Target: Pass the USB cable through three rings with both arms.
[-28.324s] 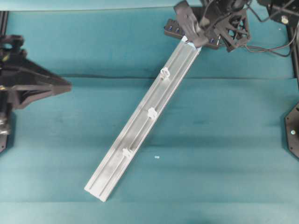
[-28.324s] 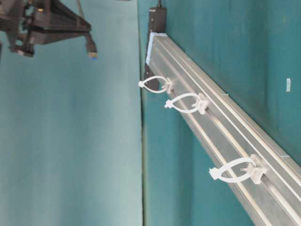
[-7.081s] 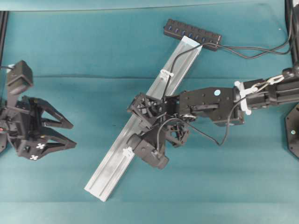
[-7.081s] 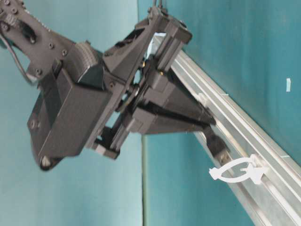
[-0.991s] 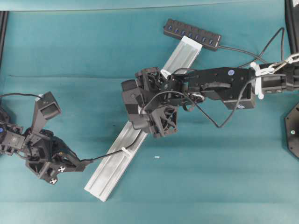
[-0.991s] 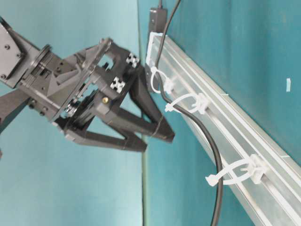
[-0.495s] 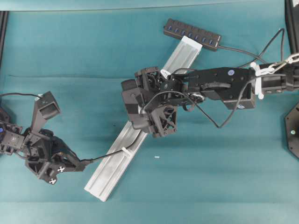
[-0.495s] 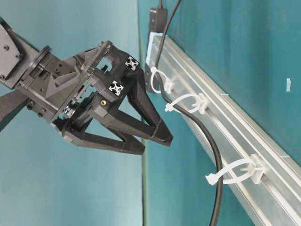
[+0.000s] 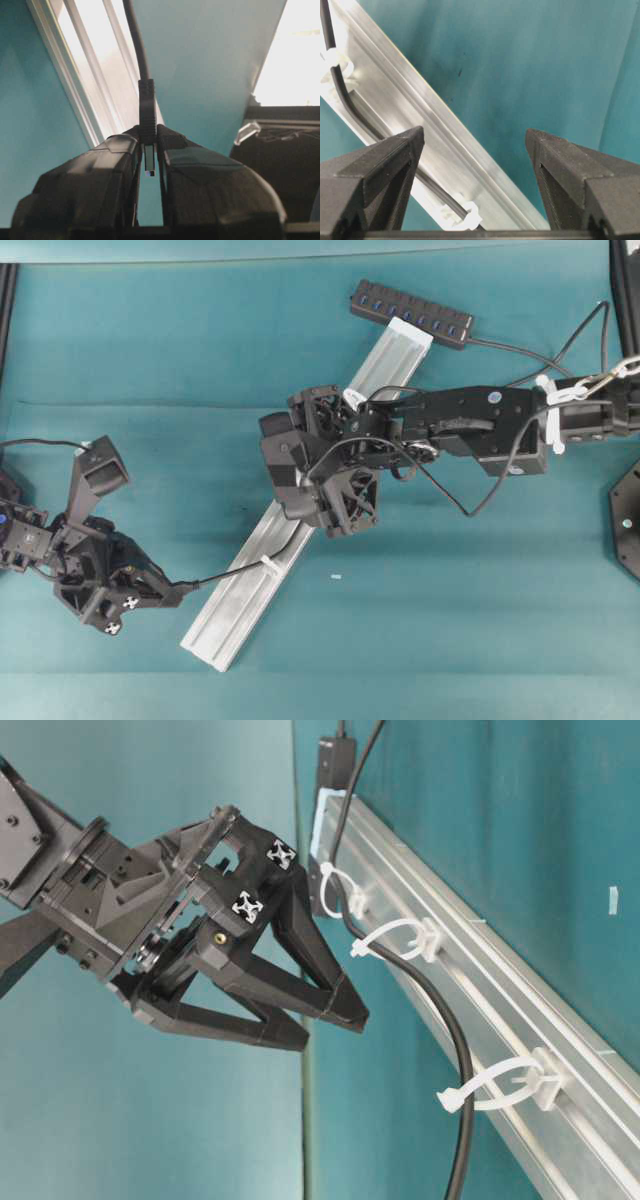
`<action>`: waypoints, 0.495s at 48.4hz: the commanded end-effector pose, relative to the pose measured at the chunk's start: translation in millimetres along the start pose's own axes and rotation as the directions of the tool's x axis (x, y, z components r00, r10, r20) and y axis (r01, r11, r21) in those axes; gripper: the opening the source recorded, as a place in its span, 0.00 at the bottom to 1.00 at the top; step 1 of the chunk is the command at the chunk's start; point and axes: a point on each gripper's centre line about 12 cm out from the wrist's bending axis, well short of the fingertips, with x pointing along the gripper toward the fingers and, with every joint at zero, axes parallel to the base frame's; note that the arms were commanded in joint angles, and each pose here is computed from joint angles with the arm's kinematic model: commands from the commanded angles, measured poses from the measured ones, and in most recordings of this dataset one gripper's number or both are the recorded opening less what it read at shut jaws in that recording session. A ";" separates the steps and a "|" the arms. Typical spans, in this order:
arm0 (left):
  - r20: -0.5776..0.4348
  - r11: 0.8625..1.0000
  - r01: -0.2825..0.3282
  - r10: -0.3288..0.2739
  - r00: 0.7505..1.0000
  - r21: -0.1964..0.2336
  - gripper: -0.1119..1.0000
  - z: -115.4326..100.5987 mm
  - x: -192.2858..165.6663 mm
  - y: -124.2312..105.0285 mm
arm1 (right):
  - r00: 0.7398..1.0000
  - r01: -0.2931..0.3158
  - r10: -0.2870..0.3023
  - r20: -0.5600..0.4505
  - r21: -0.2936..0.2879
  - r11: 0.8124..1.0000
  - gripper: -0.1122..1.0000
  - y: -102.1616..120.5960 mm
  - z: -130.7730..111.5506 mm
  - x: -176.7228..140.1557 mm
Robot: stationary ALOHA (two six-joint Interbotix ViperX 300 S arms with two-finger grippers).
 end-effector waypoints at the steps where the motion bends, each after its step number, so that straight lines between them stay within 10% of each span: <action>1: 0.025 0.999 0.051 -0.051 0.998 0.008 0.19 6.6 -4.0 -13.4 | 1.000 0.008 -0.008 0.026 0.004 1.000 0.88 0.4 7.8 -4.4; 24: 0.049 0.997 0.081 -0.081 0.995 0.006 0.19 15.1 3.9 -24.0 | 1.000 0.005 -0.006 0.029 0.002 1.000 0.88 2.2 8.8 -4.3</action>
